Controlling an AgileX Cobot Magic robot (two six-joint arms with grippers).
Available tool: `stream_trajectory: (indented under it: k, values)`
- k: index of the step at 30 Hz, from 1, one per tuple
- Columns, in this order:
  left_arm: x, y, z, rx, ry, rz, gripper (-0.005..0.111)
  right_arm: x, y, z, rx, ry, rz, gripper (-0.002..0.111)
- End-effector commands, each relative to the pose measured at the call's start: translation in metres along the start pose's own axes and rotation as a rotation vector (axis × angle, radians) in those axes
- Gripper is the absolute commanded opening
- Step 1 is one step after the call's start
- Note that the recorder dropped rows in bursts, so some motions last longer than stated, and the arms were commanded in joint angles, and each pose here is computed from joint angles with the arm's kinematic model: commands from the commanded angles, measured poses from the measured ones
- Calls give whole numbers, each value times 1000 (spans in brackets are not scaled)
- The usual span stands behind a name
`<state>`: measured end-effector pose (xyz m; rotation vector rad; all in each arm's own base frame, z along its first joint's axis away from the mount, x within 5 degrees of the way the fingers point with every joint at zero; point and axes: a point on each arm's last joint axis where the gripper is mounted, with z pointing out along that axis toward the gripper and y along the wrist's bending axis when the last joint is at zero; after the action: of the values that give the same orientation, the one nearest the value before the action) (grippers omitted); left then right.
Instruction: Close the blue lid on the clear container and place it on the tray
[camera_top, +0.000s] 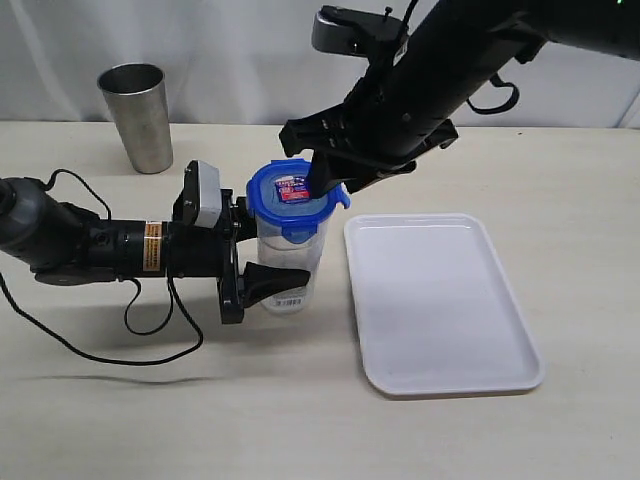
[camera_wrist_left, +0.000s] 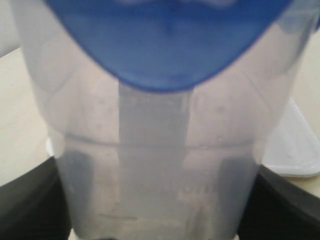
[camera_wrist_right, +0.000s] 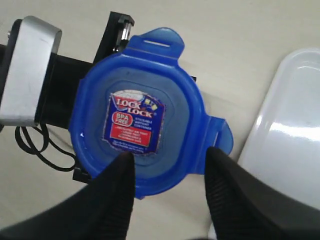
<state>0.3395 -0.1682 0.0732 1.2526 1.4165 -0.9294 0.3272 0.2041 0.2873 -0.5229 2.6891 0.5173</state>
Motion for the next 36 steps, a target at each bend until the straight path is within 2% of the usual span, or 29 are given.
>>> stream_trajectory:
  k: [1,6,14,20,22,25,31,36]
  values:
    - [-7,1,-2,-2,-27,-1,0,-2,-5,9,17,13,-6,43]
    - [-7,1,-2,-2,-27,-1,0,0,-7,21,1,49,-2,43]
    - [-7,1,-2,-8,-29,-4,0,3,2,44,-162,112,-33,43]
    - [-7,1,-2,-8,-29,-4,0,5,2,63,-211,143,-29,43]
    - [-7,1,-2,-8,-29,-4,0,5,2,68,-229,143,-31,41]
    - [-7,1,-2,-8,-29,-4,0,9,3,75,-284,124,-30,32]
    - [-7,1,-2,-12,-31,-5,0,12,-18,76,-308,125,9,30]
    - [-9,6,-2,-63,-49,-19,0,11,-36,65,-312,124,-18,30]
